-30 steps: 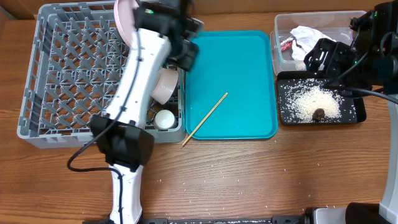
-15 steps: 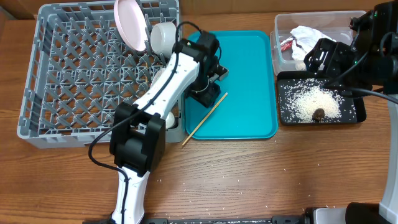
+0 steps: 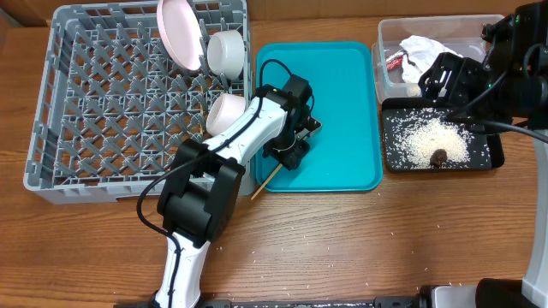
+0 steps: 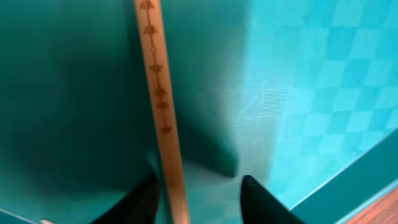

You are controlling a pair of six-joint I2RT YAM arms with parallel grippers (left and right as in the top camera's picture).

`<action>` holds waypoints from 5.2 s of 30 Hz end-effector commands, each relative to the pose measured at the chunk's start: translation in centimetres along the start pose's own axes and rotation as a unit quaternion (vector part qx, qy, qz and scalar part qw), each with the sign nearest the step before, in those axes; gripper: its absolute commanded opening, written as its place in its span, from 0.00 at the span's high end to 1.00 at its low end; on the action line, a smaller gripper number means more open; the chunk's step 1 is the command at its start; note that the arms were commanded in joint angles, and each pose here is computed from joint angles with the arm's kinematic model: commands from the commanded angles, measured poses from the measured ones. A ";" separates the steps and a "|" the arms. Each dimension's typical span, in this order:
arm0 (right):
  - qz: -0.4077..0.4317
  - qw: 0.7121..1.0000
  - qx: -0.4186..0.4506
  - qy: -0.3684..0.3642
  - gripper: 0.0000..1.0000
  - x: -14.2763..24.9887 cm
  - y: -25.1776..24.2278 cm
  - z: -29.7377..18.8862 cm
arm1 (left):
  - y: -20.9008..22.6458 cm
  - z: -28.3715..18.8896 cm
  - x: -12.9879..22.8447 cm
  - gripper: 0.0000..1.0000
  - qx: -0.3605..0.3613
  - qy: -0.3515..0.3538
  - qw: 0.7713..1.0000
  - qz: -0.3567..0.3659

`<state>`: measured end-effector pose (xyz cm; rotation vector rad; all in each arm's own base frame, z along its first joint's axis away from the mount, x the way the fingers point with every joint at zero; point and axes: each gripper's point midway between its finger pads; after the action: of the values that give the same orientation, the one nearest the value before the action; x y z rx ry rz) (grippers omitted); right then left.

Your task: Sort waste into correct bins and load items into the dishwasher

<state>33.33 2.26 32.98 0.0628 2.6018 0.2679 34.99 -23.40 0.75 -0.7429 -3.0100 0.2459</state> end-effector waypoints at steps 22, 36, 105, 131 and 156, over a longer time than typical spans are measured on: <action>0.000 1.000 0.006 -0.008 0.00 -0.2 -0.2 -0.4 | 9.4 -25.7 -4.8 0.95 -0.136 -0.255 0.929 -0.233; 0.000 1.000 0.006 -0.008 0.00 -0.2 -0.2 -0.4 | 23.8 -18.3 -0.4 0.96 -0.171 -0.200 0.858 -0.441; 0.000 1.000 0.006 -0.008 0.00 -0.2 -0.2 -0.4 | 6.4 -24.9 13.7 0.00 -0.043 -0.627 0.759 -0.172; 0.000 1.000 0.006 -0.008 0.00 -0.2 -0.2 -0.4 | 3.9 -21.3 14.0 0.00 -0.006 -0.566 0.818 -0.101; 0.000 1.000 0.006 -0.008 0.00 -0.2 -0.2 -0.4 | 11.4 -19.7 19.5 0.00 -0.120 -0.710 0.675 -0.164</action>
<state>33.32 2.26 32.95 0.0634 2.6030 0.2682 24.02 -2.22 19.76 0.3193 -4.5872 0.8236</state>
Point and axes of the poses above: each gripper's point midway between its finger pads, its own z axis out along the fingers, its own y axis along the line the jaws close on, x = y × z, and after that the axes turned 15 degrees about -z, right-handed
